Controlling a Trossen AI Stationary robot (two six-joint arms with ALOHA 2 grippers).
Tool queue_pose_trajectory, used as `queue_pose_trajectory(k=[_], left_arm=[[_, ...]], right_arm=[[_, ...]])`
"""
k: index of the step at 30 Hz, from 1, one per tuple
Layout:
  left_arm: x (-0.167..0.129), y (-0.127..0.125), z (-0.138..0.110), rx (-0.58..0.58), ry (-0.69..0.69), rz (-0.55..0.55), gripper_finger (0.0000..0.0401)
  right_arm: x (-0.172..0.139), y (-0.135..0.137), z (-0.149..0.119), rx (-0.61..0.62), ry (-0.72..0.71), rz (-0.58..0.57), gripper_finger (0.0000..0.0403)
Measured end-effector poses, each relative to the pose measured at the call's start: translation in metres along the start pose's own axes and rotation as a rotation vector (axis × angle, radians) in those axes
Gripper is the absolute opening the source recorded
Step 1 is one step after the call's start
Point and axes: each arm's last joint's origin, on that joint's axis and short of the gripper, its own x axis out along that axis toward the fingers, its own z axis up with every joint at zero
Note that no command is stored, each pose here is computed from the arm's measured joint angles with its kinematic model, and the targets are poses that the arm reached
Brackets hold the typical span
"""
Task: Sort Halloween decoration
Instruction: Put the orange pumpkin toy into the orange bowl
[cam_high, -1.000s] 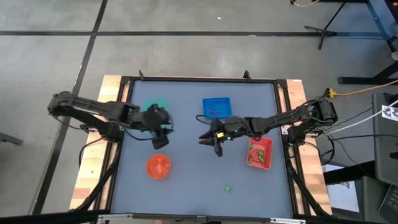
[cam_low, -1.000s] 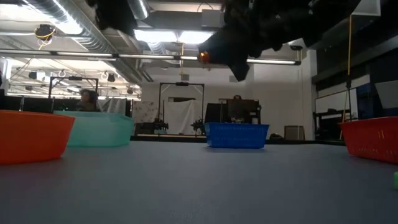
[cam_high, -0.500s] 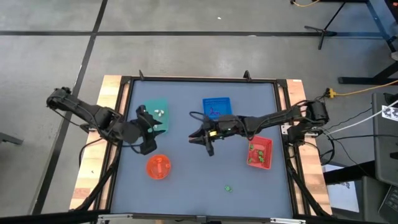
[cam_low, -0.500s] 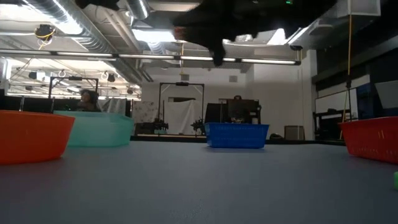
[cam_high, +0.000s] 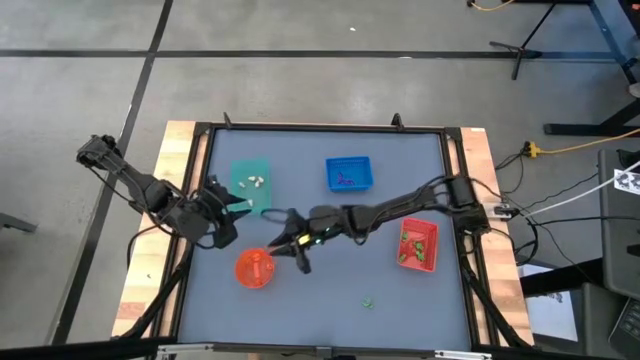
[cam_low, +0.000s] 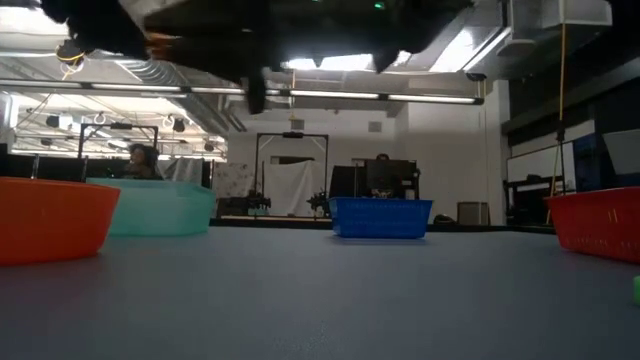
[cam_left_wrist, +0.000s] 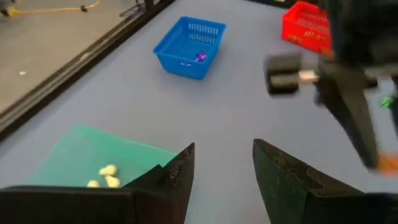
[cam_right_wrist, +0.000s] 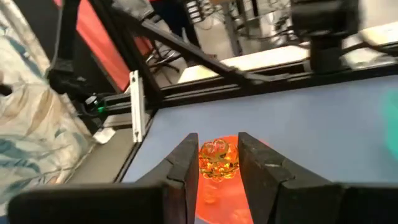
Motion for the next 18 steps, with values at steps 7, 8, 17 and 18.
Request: queue_pose_trajectory(k=[7, 8, 17, 18], left_arm=[[0.004, 0.013, -0.021, -0.060, 0.009, -0.006, 0.0148], [0.004, 0.013, -0.023, -0.063, 0.010, -0.008, 0.0148], [0.006, 0.012, -0.024, -0.062, 0.003, -0.001, 0.0148], [0.006, 0.012, -0.024, -0.064, 0.001, -0.001, 0.0148]], right_arm=[[0.044, 0.009, -0.021, -0.065, 0.010, 0.032, 0.0097], [0.047, 0.008, -0.023, -0.080, 0.006, 0.019, 0.0097], [0.056, 0.002, -0.037, -0.111, 0.049, -0.035, 0.0097], [0.056, 0.002, -0.038, -0.121, 0.056, -0.036, 0.0097]])
